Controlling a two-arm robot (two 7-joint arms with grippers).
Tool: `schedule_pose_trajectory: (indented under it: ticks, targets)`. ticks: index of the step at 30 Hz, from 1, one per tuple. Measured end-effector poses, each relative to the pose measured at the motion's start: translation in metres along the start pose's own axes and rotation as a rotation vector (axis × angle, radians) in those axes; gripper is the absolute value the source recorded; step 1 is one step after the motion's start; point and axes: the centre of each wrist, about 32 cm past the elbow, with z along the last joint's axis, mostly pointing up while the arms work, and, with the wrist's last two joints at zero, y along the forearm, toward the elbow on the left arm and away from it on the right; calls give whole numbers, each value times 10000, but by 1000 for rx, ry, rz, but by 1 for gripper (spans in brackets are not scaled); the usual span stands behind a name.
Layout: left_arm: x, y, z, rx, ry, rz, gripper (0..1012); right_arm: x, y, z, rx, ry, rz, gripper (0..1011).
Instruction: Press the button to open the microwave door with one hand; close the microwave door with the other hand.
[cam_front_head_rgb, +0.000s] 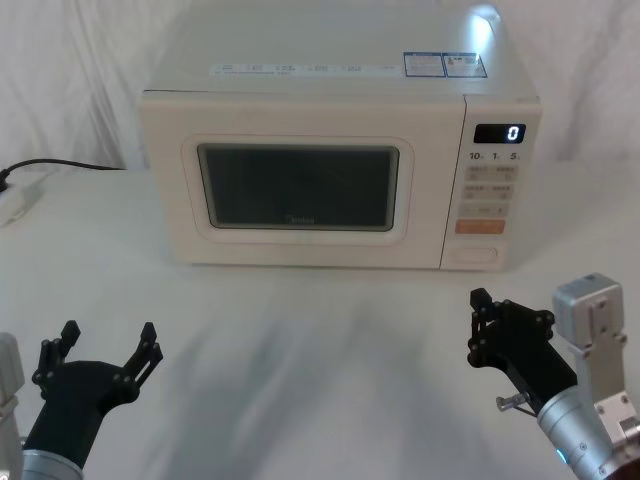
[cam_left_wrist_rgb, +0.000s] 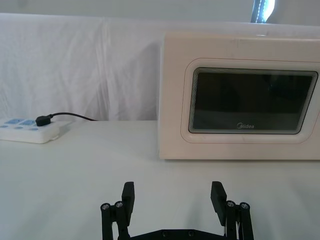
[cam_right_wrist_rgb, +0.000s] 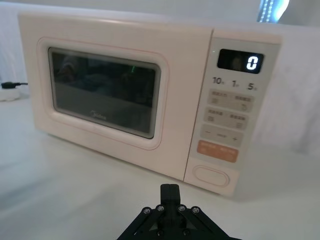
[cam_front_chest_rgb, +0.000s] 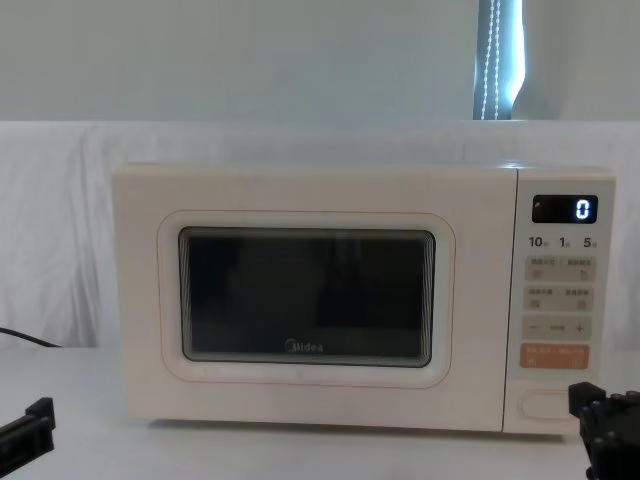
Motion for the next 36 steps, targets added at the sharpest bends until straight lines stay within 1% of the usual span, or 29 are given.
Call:
schedule_pose_trajectory:
  ticks: [4,14,25,32,36]
  targets:
    - [0,0,0,0,0,0,1001,59,95,-9,-6,-26,32,0]
    - [0,0,0,0,0,0,1001,143,268,-44,-9,-73,78,0]
    - [0,0,0,0,0,0,1001,203,396,-74,-14,-86,82,0]
    - [0,0,0,0,0,0,1001,261,507,-95,-33,-95,81,0]
    - [0,0,0,0,0,0,1001,276,558,-88,-46,-93,76,0]
